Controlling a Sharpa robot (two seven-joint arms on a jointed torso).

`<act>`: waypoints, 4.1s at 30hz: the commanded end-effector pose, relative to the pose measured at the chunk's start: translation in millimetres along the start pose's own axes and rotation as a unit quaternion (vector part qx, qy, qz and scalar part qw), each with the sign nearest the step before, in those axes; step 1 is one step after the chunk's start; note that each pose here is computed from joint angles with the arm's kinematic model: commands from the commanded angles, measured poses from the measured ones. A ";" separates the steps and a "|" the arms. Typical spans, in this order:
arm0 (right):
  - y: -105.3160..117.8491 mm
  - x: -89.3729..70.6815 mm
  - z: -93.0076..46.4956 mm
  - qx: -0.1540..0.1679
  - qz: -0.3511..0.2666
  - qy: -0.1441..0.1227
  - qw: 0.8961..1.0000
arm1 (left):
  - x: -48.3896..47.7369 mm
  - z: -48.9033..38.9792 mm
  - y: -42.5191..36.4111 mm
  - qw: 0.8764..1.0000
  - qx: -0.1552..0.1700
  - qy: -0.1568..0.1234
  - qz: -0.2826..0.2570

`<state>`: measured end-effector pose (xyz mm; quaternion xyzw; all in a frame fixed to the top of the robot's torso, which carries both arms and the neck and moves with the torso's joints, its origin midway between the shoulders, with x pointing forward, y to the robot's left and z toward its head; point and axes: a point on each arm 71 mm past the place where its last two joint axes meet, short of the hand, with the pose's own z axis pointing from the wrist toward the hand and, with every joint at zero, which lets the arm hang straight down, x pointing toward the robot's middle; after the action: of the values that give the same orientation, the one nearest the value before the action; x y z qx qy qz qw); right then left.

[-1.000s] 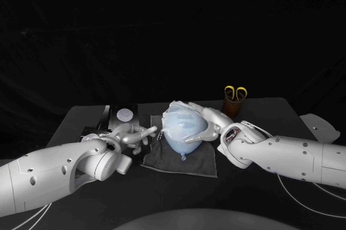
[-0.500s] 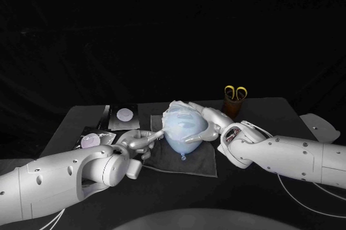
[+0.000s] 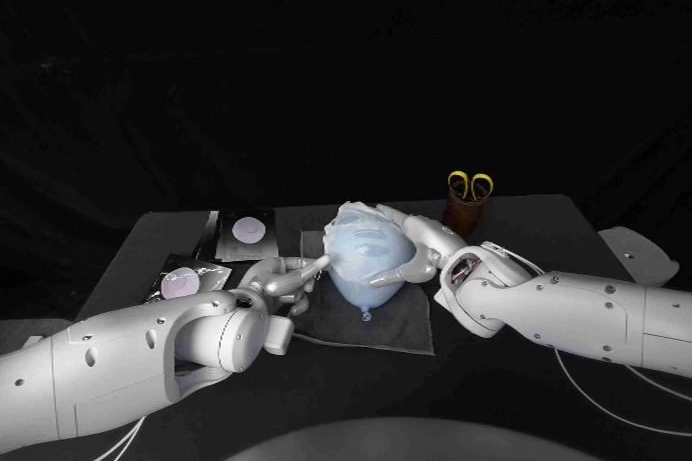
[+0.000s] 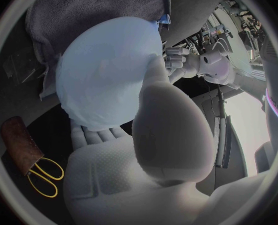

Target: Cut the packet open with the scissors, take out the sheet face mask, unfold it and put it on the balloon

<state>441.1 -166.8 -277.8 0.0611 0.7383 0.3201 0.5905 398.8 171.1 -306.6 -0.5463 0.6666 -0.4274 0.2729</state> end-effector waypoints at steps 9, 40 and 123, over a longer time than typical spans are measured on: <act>-2.1 8.0 -2.7 0.006 -0.003 0.025 1.000 | -5.3 2.4 4.3 0.998 -0.037 -0.048 0.015; -1.8 8.3 -3.0 0.006 -0.004 0.026 1.000 | 14.6 4.4 -8.0 1.000 -0.020 0.002 0.015; -1.1 10.2 -1.6 0.007 -0.004 0.031 0.999 | 22.8 11.2 -11.2 0.998 -0.007 -0.069 -0.001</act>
<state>441.5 -165.9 -278.7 0.0619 0.7396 0.3187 0.5895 407.8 147.7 -302.7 -0.5794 0.6531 -0.3755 0.3111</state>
